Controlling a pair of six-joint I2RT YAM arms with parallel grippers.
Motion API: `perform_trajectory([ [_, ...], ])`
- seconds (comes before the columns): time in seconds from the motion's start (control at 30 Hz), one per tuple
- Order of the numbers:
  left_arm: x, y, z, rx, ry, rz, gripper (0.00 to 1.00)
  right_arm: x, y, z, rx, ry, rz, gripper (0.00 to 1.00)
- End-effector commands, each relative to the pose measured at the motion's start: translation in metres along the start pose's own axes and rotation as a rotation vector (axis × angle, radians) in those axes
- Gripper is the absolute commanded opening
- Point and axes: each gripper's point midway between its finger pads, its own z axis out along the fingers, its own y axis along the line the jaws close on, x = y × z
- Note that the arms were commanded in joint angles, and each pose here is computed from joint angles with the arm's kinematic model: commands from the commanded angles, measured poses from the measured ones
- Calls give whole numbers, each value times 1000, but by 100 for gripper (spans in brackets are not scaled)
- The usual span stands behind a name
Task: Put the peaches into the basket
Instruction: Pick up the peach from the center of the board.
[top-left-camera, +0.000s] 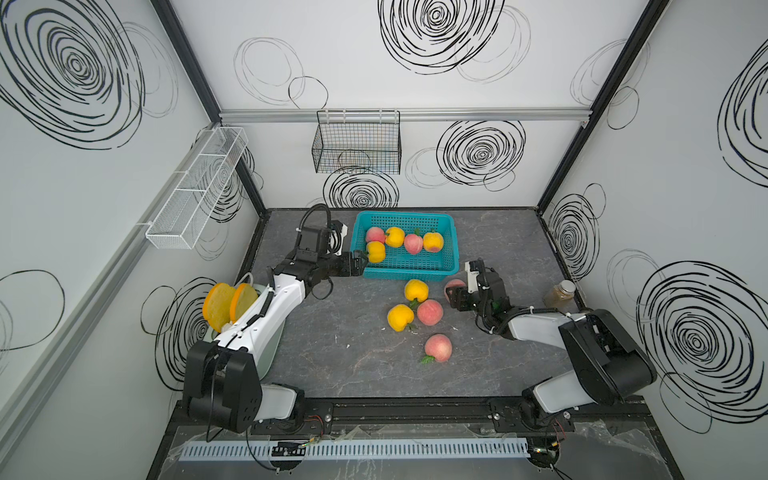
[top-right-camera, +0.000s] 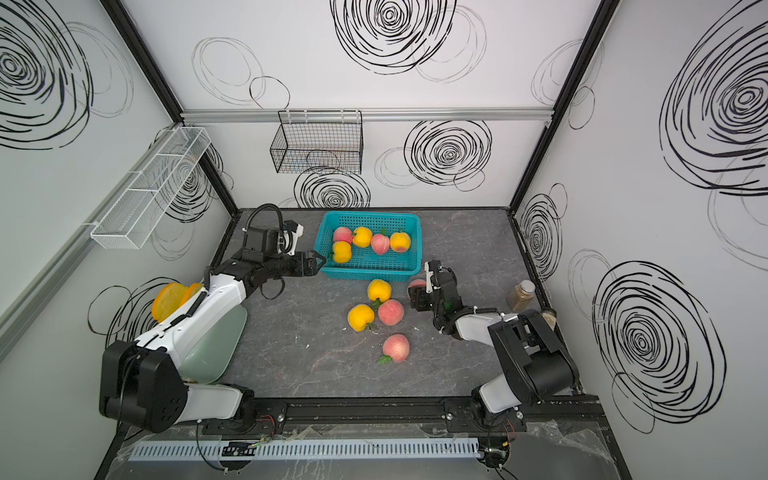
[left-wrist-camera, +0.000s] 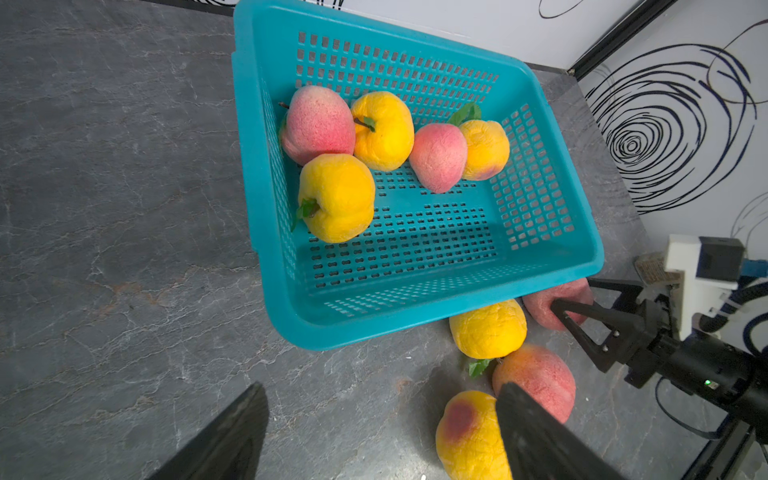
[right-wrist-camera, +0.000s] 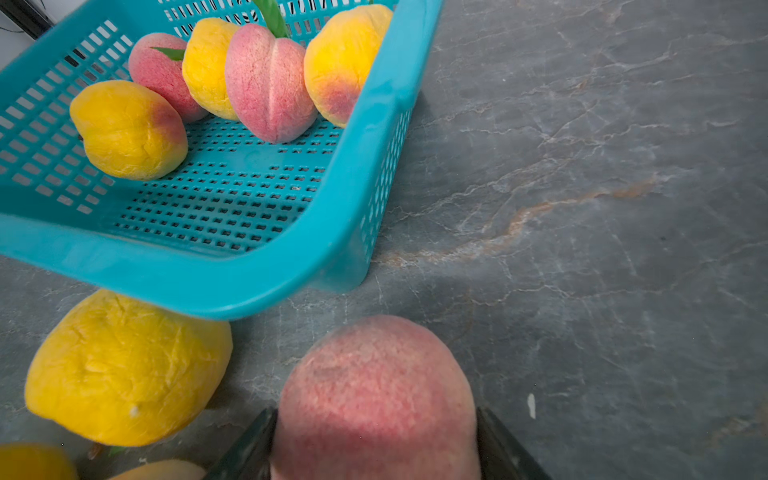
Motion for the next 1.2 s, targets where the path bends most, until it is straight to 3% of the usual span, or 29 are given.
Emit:
perform_trajectory([
  [0.0,-5,2,3,16,-24,-3,90,-2,5,3,-16,7,-9,61],
  [0.07,-6,2,2,14,-26,-3,90,-1,6,2,-23,7,-9,54],
  [0.3,-6,3,2,15,-27,-6,90,-3,7,-2,-25,-3,-13,11],
  [0.4,-6,3,2,13,-27,-7,89,-3,9,-4,-35,-5,-13,1],
  [1.17,-6,3,2,25,-26,-11,90,-12,12,-35,-36,-52,-6,0],
])
